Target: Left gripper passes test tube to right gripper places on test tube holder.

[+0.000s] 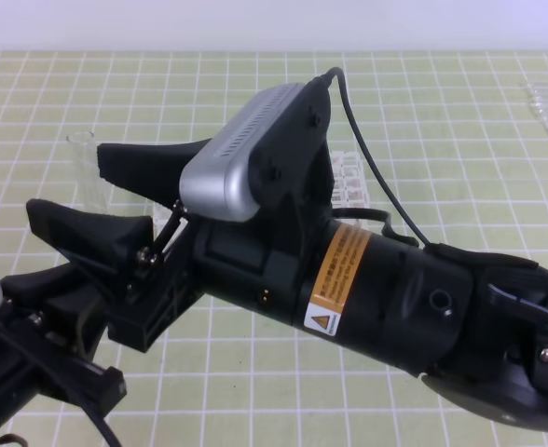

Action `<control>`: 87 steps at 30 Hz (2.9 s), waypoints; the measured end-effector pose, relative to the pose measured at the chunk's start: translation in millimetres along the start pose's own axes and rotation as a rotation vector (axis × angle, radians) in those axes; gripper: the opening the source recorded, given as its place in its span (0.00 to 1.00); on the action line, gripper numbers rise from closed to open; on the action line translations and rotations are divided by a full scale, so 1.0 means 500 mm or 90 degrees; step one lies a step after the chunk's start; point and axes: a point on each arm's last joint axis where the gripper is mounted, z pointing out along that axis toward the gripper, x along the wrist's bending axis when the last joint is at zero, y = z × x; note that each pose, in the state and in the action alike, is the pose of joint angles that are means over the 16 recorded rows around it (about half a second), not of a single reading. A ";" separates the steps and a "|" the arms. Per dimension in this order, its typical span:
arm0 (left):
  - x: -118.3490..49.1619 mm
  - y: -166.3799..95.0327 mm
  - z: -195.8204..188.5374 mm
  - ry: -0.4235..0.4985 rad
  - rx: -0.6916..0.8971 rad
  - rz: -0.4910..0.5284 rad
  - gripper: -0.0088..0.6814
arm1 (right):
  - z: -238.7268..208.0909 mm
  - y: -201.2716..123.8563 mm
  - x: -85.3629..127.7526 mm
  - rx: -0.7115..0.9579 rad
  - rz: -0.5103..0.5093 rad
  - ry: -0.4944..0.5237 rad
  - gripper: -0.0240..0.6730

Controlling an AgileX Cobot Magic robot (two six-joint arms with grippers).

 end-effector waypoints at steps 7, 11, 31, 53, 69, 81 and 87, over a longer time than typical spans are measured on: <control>-0.002 0.000 0.000 -0.005 0.000 0.005 0.06 | 0.000 0.000 0.000 -0.001 0.002 -0.001 0.72; -0.002 -0.001 0.000 -0.006 0.002 -0.002 0.07 | 0.001 -0.001 -0.001 -0.001 0.007 -0.003 0.72; -0.005 -0.003 0.000 -0.018 0.007 0.000 0.13 | 0.038 -0.026 -0.033 0.016 0.006 -0.032 0.72; 0.000 0.004 0.000 0.001 -0.004 -0.010 0.08 | 0.037 -0.016 -0.041 -0.013 0.023 -0.028 0.53; 0.000 0.005 0.000 0.000 -0.005 -0.011 0.08 | 0.038 -0.020 -0.043 -0.008 0.020 -0.029 0.23; -0.002 0.005 0.000 -0.005 -0.003 -0.007 0.21 | 0.038 -0.021 -0.044 -0.001 0.012 -0.029 0.17; -0.002 0.004 0.000 -0.007 -0.001 -0.009 0.40 | 0.038 -0.022 -0.043 0.004 0.007 -0.028 0.17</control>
